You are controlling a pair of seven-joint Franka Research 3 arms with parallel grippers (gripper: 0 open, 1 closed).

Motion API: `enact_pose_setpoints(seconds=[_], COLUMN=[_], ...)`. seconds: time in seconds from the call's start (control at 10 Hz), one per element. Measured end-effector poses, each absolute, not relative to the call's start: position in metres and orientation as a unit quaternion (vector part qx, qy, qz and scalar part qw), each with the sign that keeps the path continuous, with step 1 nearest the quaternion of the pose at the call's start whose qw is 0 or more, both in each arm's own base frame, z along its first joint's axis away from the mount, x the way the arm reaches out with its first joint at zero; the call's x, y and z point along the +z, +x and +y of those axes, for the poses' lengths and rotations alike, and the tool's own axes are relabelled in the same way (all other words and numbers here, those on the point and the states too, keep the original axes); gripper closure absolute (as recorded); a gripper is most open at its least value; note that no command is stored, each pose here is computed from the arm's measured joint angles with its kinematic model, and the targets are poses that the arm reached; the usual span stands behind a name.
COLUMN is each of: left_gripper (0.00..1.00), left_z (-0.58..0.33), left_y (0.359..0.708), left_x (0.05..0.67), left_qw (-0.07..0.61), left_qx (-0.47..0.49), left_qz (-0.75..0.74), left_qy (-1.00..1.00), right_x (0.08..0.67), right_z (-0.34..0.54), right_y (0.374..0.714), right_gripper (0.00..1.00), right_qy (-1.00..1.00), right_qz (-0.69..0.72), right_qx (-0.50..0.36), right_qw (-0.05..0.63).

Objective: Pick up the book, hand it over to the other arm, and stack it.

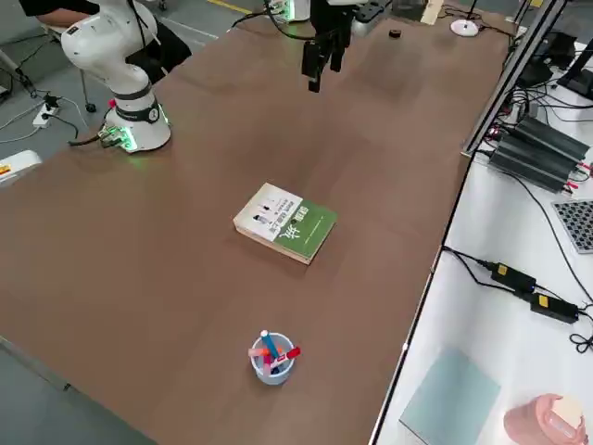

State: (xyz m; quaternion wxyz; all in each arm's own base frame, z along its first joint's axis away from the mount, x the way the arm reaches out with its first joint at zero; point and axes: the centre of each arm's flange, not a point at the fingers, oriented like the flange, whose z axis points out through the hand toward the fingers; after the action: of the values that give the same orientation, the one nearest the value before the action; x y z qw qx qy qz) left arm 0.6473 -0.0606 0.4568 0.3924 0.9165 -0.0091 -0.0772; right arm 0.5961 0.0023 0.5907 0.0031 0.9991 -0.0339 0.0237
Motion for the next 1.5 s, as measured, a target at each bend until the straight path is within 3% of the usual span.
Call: enact_pose_setpoints(seconds=[1.1,1.5], left_gripper=[0.99,0.99], left_z=[-0.193,-0.221], left_y=[0.635,0.637], left_x=[0.487,0.48], left_qw=[0.39,0.419], left_qx=[-0.102,-0.117], left_qz=[-0.004,-0.017], left_qy=[0.915,0.9], right_x=[0.591,0.591], right_z=[0.001,0.001], right_y=[0.596,0.596], right_gripper=[0.0,0.0], right_qy=[0.999,0.999], right_qz=[-0.035,-0.035], right_qx=[0.022,0.022], right_qw=[0.003,0.003])
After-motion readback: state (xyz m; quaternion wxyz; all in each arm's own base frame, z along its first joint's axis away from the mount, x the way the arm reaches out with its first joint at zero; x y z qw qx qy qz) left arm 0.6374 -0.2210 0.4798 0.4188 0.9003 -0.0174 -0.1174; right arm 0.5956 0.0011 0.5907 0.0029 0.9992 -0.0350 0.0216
